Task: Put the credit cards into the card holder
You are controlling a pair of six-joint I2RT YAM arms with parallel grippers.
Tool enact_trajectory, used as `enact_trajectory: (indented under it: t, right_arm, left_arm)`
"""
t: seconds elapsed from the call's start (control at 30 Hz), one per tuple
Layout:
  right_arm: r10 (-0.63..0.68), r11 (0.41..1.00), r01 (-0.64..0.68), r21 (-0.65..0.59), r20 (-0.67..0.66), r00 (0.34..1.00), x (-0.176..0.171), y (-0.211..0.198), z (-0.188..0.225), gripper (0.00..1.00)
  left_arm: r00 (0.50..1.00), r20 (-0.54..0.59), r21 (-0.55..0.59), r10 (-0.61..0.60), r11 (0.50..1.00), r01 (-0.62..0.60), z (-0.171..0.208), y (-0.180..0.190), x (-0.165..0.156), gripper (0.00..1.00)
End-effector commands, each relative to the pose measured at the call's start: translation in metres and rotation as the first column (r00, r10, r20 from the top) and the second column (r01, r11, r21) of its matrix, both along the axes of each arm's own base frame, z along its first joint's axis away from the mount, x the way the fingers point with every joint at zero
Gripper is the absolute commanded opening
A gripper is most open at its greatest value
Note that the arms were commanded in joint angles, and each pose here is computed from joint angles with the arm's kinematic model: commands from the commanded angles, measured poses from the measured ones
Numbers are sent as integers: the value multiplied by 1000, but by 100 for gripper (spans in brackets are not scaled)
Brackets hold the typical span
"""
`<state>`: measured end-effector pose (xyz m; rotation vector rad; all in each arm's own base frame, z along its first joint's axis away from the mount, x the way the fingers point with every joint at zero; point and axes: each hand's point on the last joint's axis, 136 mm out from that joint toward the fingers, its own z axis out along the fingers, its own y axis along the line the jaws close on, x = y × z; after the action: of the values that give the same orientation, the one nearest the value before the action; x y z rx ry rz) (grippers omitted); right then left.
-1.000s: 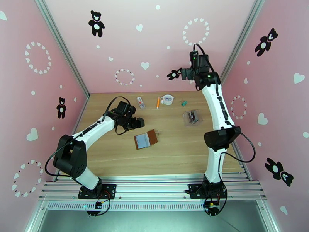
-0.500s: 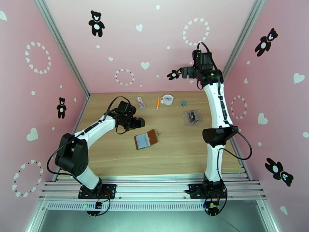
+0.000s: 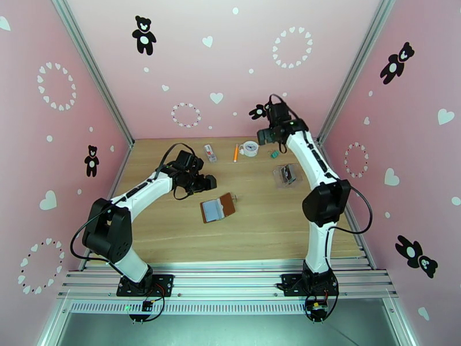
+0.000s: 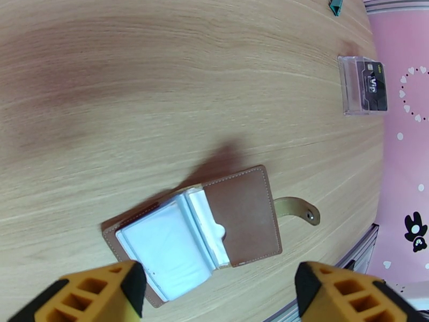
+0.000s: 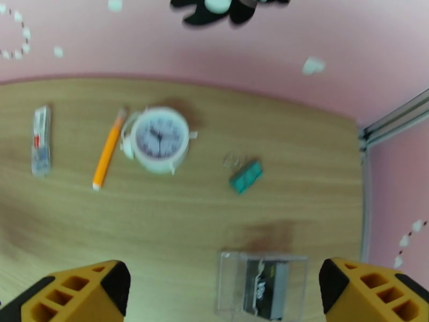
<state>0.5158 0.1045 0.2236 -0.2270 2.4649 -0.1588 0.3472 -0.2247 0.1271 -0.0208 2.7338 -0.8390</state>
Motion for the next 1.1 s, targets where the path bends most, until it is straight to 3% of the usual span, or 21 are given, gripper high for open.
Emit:
enact_trajectory:
  t: [0.0,0.17,0.33,0.67,1.07]
  right_arm:
    - [-50,997,49,52,21,999,-15,-8,9,99]
    - [-124,989,131,73,-96,988,-37,-31,-39,97]
    - [-240,969,245,19,-148,959,-54,-65,-79,96]
    - [-393,918,395,-23,-169,904,-56,-120,-102,97]
    - [-405,897,437,70,-273,873,-45,-140,-138,97]
  left_arm:
    - [1000,-9,-16,-14,1000,14,-5,-5,-6,78]
    - [1000,-18,-18,-10,1000,9,-9,-4,-10,78]
    - [1000,-25,-22,-9,1000,9,-11,-4,-12,78]
    - [999,-30,-17,-21,1000,20,-12,-5,-13,79]
    - [999,-37,-11,-21,1000,20,-14,-4,-15,79]
